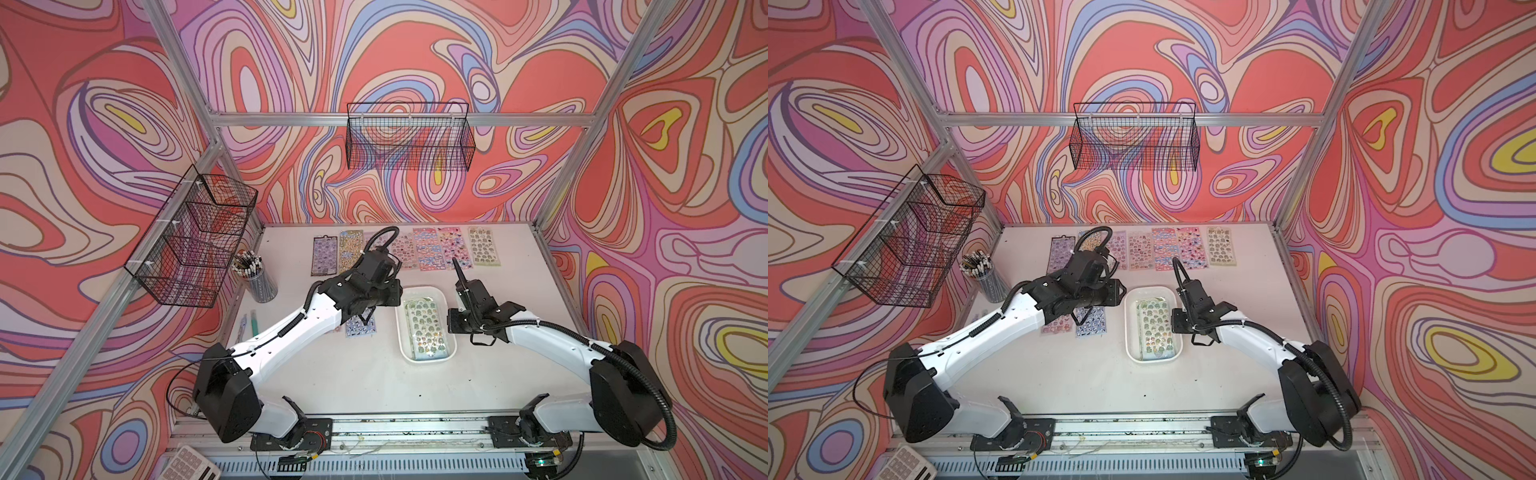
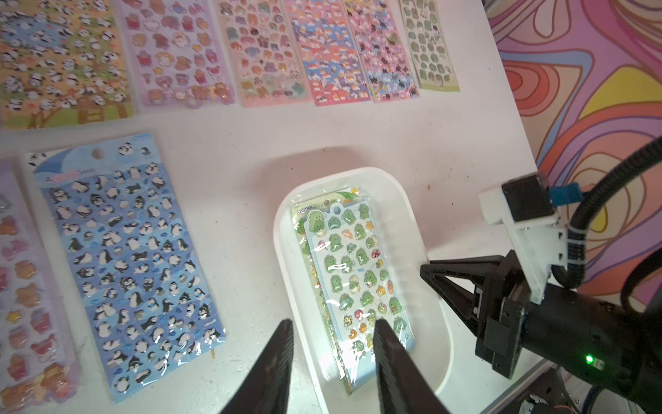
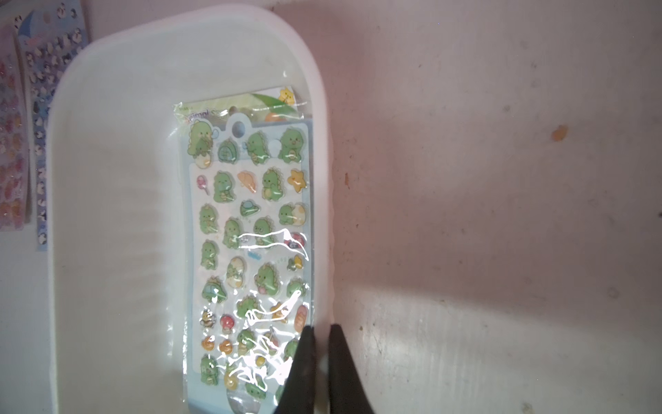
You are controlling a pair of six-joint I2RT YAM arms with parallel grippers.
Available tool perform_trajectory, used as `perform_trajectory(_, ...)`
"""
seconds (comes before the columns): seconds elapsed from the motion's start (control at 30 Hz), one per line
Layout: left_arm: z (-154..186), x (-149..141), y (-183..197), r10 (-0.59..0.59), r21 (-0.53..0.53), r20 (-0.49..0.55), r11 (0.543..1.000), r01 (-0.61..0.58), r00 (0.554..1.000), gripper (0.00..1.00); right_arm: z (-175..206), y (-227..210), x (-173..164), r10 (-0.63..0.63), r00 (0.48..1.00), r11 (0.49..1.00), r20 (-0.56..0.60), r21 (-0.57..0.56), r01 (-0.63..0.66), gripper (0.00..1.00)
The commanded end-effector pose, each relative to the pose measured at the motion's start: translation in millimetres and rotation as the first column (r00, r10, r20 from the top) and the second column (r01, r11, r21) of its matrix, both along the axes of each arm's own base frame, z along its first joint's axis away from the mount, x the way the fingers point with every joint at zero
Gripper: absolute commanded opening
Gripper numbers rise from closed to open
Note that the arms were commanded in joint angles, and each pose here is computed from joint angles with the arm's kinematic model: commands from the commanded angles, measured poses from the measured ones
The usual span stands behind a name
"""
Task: Take the stickers out of the storage box
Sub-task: Pick up the sticker from the storage box.
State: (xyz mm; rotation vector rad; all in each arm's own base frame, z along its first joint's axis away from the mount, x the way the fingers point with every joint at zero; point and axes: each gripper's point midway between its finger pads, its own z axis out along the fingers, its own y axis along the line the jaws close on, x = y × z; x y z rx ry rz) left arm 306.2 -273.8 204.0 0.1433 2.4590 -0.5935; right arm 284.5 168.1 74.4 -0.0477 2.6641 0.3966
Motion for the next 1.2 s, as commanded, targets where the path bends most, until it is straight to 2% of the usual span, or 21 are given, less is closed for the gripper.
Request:
perform_trajectory(0.0, -5, -2, -14, 0.009, 0.01, -0.001, 1.0, -0.009, 1.0, 0.41, 4, -10, -5, -0.009, 1.0, 0.999, -0.001, -0.05, 0.009, 0.0)
perform_trajectory(0.27, -33, -14, -63, -0.057, -0.011, -0.03, 0.998, 0.056, 0.998, 0.39, 7, -22, -12, -0.027, 1.0, 0.996, 0.006, -0.084, 0.028, 0.0)
perform_trajectory(0.53, -58, -18, -82, -0.062, -0.009, -0.056, 0.998, 0.061, 0.997, 0.38, 7, -28, -16, -0.04, 0.999, 0.994, 0.008, -0.098, 0.041, 0.0)
perform_trajectory(0.8, -95, -23, -87, -0.058, 0.09, -0.092, 0.994, 0.066, 0.994, 0.38, 1, -28, -20, -0.051, 0.999, 0.995, 0.005, -0.081, 0.052, 0.0)
perform_trajectory(0.97, -108, -26, -89, -0.064, 0.169, -0.112, 0.982, 0.083, 0.992, 0.43, -3, -28, -22, -0.056, 0.998, 0.996, 0.004, -0.072, 0.056, 0.0)
perform_trajectory(1.17, -128, -24, -86, -0.017, 0.263, -0.155, 0.963, 0.058, 0.988, 0.44, -8, -28, -24, -0.057, 0.998, 0.997, 0.002, -0.06, 0.057, 0.0)
